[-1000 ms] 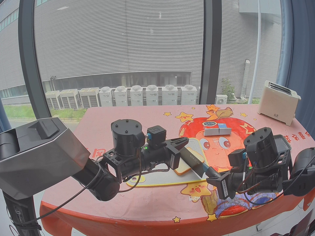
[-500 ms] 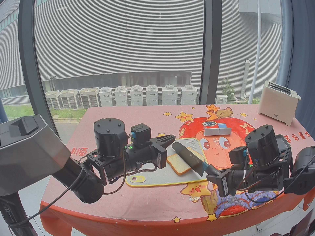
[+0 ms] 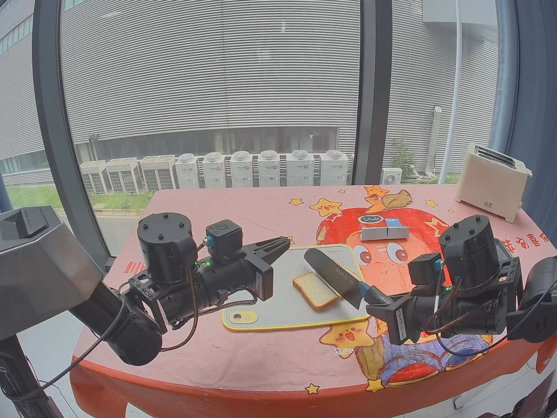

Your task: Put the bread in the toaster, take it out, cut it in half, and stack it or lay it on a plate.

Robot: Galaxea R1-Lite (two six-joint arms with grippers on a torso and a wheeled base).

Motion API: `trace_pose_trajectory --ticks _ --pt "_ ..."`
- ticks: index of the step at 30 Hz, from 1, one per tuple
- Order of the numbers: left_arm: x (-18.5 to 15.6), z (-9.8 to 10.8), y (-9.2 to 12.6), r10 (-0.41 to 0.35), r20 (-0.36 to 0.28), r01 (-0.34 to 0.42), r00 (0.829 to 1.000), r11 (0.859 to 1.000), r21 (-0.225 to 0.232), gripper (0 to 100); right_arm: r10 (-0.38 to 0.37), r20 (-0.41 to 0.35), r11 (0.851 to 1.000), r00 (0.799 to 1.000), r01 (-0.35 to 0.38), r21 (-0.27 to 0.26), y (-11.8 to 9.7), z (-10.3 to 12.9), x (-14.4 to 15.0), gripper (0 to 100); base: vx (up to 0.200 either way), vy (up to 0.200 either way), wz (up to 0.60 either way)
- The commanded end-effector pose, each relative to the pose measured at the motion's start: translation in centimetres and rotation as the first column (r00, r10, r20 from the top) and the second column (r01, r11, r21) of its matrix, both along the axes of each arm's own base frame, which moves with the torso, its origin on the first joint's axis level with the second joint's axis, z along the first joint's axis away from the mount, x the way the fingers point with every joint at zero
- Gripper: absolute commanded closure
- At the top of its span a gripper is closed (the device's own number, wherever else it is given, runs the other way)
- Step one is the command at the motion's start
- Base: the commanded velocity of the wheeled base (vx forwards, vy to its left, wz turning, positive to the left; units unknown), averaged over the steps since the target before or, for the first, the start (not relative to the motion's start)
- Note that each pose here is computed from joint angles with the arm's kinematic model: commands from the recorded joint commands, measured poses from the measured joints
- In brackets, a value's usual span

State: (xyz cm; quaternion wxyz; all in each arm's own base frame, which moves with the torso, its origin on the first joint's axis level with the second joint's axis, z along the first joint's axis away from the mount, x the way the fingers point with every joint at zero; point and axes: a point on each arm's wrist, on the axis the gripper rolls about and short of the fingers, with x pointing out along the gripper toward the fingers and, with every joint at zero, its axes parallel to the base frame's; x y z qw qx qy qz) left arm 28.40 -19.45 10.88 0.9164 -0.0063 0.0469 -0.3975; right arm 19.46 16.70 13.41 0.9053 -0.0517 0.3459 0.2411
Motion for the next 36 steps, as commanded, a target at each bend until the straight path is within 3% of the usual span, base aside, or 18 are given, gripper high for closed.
trace_pose_trajectory --ticks 1,14,36 --pt "-0.7 0.4 0.6 0.004 0.005 -0.004 1.000 1.000 -0.003 100 -0.001 0.018 1.000 1.000 0.001 0.016 -0.3 0.6 -0.3 100 0.000 0.000 0.00" --pt "-1.8 -0.1 2.7 0.068 0.018 -0.068 0.998 0.998 -0.009 100 -0.006 0.021 1.000 1.000 0.006 0.015 -0.4 0.6 -0.3 100 0.000 0.000 0.00" --pt "-5.3 1.7 6.3 0.191 0.045 -0.191 0.980 0.982 -0.005 100 -0.059 0.047 0.998 0.997 0.059 0.012 -1.3 1.1 -0.2 100 0.000 0.000 0.00"
